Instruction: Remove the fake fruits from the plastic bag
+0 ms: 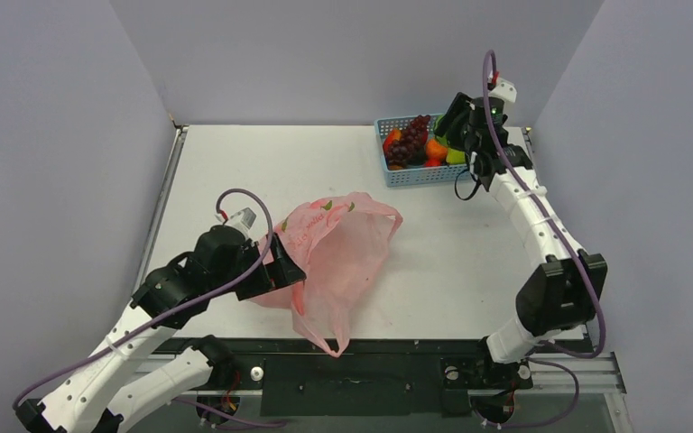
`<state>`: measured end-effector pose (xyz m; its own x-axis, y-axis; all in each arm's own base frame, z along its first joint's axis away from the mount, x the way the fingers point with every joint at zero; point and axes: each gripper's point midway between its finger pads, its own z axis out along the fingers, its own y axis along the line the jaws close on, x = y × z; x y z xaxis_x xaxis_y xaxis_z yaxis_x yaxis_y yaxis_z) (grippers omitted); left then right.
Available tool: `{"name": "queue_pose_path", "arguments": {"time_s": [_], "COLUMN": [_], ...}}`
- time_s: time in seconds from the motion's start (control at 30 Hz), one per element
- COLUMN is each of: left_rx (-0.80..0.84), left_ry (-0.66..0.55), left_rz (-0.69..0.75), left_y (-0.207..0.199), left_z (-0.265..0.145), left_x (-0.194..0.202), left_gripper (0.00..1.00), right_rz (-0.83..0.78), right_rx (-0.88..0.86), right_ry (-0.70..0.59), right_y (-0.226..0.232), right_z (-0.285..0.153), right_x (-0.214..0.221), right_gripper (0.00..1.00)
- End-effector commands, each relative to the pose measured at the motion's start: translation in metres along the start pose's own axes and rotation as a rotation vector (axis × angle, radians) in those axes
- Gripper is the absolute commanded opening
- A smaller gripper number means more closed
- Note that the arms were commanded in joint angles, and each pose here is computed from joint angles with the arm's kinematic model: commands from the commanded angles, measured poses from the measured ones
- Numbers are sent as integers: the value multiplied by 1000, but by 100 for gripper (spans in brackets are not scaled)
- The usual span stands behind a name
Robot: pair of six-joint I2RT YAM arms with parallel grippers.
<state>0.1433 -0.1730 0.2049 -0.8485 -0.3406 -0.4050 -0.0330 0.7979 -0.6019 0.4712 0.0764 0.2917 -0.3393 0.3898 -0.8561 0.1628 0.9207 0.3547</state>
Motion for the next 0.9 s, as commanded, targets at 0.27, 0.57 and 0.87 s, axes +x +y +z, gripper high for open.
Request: {"name": "queue_pose_path", "arguments": {"time_s": [0.27,0.57,0.87], "left_rx": [66,95,113], "left_ry": [-163,-245,-261], "left_rz": [162,130,71], "left_y": [-47,-66,-72], "left_z": [-69,-87,-83], "left_x": [-56,-79,-83], "left_gripper": [97,97,97], "right_rz": [82,42,10], "right_rx": [107,122,149], "right_ry": [-80,-53,-27], "right_y": [-22,-28,-42], "right_z": [116,167,205], "right_x": [-23,-14,1], "right_gripper": [0,0,7]}}
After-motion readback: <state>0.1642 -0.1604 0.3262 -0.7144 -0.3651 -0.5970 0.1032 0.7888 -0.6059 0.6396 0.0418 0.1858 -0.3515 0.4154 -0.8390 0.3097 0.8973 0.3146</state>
